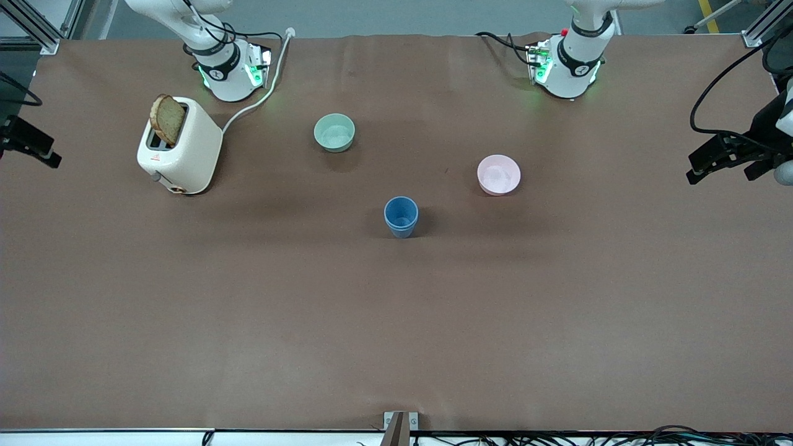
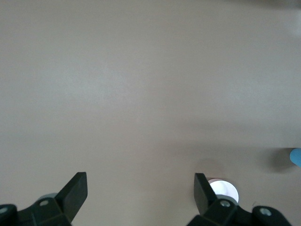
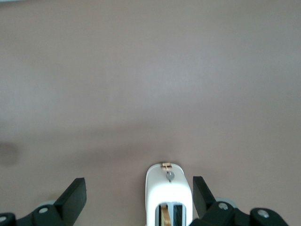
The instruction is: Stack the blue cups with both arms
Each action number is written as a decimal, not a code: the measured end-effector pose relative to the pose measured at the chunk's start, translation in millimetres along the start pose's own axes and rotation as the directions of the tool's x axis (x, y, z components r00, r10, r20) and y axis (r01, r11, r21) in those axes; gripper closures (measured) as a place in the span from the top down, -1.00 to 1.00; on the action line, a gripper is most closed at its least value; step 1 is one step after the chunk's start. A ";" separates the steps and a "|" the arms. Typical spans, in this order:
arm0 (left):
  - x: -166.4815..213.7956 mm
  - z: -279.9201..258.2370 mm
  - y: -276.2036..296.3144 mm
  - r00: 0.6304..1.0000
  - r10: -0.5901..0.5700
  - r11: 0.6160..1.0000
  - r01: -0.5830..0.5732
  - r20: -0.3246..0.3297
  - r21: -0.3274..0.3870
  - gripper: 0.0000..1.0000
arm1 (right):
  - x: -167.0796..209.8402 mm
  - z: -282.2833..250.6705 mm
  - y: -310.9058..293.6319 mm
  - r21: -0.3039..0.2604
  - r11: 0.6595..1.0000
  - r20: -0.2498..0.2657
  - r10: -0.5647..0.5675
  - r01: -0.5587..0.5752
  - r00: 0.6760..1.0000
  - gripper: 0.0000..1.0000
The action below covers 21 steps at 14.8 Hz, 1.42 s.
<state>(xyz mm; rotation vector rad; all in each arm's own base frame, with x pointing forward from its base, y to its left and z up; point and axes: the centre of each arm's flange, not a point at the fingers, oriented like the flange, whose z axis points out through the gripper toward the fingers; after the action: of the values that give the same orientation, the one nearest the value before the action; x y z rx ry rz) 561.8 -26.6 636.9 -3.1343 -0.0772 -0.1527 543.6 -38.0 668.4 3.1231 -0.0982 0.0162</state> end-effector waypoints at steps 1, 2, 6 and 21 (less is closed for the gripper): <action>0.0 0.0 0.0 1.000 0.000 1.000 0.000 0.000 0.000 1.00 | -2.4 2.1 -0.5 0.001 1.000 0.023 -0.022 0.022 0.999 1.00; 0.0 0.0 0.0 1.000 0.000 1.000 0.000 0.000 0.000 1.00 | -4.0 3.1 -0.8 0.001 0.999 0.036 -0.036 0.036 0.999 1.00; -0.1 0.0 0.0 1.000 0.000 1.000 0.000 0.001 0.000 1.00 | -7.8 3.9 -1.3 0.004 0.998 0.047 -0.058 0.058 0.997 1.00; -0.1 0.0 -0.1 1.000 0.000 1.000 0.000 0.001 0.000 1.00 | 0.2 7.8 -1.6 0.001 0.998 -0.004 -0.063 0.063 0.998 1.00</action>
<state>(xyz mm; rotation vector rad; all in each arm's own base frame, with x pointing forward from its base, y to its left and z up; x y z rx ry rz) 561.8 -26.5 636.8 -3.1343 -0.0774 -0.1517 544.0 -36.6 660.7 3.1251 -0.0004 0.0213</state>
